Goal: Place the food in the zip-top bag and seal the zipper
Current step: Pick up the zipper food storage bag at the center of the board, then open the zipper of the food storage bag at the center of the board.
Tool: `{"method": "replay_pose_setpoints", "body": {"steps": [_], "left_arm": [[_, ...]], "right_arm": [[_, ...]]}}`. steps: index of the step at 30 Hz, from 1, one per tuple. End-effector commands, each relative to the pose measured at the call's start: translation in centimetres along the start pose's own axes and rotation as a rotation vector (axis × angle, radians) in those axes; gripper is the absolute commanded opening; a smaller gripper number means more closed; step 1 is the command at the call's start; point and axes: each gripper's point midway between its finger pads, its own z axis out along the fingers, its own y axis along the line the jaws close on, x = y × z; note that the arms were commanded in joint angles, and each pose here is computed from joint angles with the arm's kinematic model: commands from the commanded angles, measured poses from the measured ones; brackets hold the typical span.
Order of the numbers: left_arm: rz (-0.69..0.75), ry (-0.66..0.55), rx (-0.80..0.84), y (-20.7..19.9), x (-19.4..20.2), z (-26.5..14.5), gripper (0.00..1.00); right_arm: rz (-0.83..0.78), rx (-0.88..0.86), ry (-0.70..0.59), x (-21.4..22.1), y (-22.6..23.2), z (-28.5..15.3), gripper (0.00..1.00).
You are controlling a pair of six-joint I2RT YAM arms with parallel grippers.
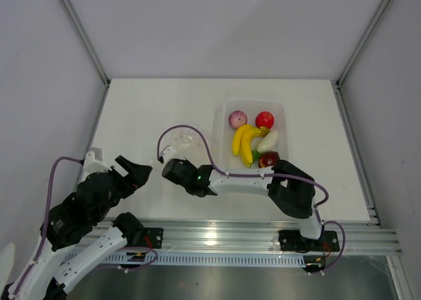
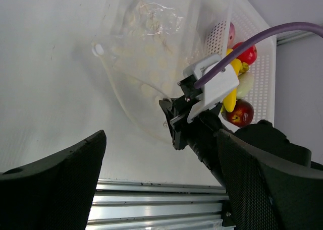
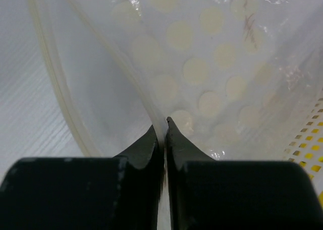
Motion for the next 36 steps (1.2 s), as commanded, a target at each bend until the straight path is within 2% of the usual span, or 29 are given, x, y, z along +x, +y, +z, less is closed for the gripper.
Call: {"method": "replay_pose_setpoints", "body": {"steps": [1,2,3,11,16,20,29,36], "left_arm": [[-0.018,-0.019,0.02,-0.1,-0.5,-0.5,0.9],[-0.011,-0.021,0.025,-0.1,-0.5,-0.5,0.89],[-0.007,-0.026,0.033,-0.1,-0.5,-0.5,0.89],[0.017,-0.008,0.159,-1.5,0.4,-0.6,0.84],[0.029,0.033,0.175,-1.7,1.7,0.3,0.83],[0.034,0.071,0.166,-1.9,2.9,1.5,0.84],[0.047,0.068,0.179,-4.2,2.3,2.8,0.86],[0.054,0.133,0.152,-4.2,4.3,4.7,0.84]], "right_arm": [[0.098,0.04,-0.067,-3.5,-1.9,-0.9,0.06],[0.125,0.041,-0.077,-4.2,-2.3,-1.3,0.01],[0.139,0.035,-0.082,-4.6,-2.4,-1.7,0.0],[0.406,-0.091,-0.123,-9.8,-4.2,-6.1,0.0],[0.54,-0.184,-0.14,-11.7,-3.5,-7.9,0.0],[0.567,-0.227,-0.161,-12.3,-2.8,-8.8,0.0],[0.568,-0.242,-0.171,-12.1,-2.1,-9.9,0.0],[0.573,-0.245,-0.192,-12.4,-2.0,-10.4,0.0]]}}
